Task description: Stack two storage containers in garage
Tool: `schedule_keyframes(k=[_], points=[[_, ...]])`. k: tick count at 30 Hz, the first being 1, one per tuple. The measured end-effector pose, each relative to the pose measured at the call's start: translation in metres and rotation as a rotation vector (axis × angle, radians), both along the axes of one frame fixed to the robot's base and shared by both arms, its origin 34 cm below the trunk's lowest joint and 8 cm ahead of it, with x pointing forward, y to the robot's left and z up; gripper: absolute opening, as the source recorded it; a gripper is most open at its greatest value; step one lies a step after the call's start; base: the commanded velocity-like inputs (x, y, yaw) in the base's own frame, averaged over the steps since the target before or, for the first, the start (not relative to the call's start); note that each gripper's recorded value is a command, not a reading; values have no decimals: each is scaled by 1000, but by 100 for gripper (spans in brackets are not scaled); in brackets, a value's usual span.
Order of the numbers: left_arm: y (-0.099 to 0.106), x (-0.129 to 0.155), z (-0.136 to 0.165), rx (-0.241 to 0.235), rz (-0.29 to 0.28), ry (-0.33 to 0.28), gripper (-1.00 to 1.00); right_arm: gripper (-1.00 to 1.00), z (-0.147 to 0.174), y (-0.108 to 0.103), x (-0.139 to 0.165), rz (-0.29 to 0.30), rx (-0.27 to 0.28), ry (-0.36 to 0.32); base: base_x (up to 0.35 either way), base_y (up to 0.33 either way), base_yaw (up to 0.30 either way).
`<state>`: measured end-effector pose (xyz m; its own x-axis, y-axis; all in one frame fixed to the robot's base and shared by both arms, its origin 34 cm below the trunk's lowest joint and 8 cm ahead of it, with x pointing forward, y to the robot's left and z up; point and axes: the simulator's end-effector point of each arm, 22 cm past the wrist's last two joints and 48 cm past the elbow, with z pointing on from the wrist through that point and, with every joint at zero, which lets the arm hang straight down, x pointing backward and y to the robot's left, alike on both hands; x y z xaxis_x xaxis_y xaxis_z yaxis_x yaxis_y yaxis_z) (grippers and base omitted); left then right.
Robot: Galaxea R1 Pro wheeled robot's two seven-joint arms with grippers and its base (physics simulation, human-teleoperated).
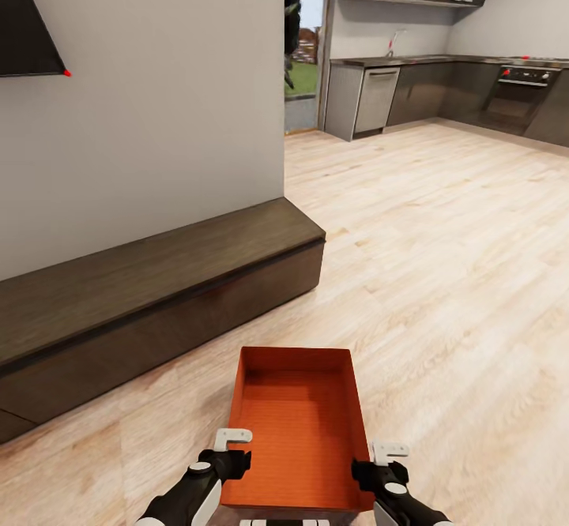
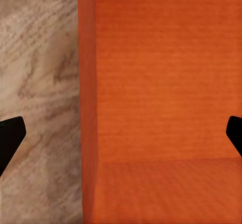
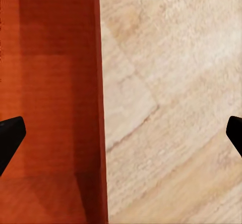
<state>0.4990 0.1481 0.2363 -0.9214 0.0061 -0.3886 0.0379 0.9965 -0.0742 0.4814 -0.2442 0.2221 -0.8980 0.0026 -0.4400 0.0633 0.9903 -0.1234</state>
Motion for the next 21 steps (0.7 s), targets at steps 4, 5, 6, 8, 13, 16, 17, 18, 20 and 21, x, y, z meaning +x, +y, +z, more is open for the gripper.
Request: schedule_keyframes(k=[4,5,6,8,13,16,17,18,20,21], points=[[0,0,0,-2,-1,0,100,100,0,0,0,0,-1,-1,0,0,-1],[-1,0,0,-2,-1,0,100,100,0,0,0,0,-1,-1,0,0,-26],[-1,0,0,-3,-1,0,100,100,0,0,0,0,-1,-1,0,0,-45],[-1,0,0,-3,-1,0,100,100,0,0,0,-1,-2,-1,0,0,-96],[0,0,0,-4,-3,0,100,100,2,-11,-1,-27,-53,-1,0,0,-202],[0,0,0,-4,-3,0,100,100,2,-13,-1,-26,-59,-1,0,0,-107],[0,0,0,-4,-3,1,100,100,2,-13,-1,-26,-59,-1,0,0,-52],[0,0,0,-4,-3,1,100,100,2,-13,-1,-26,-60,-1,0,0,-17],[0,-1,-1,-4,-3,3,100,100,2,-14,-1,-23,-59,-1,0,0,-9],[0,-2,-1,-4,-3,4,100,100,2,-14,-1,-22,-58,-1,0,0,-6]])
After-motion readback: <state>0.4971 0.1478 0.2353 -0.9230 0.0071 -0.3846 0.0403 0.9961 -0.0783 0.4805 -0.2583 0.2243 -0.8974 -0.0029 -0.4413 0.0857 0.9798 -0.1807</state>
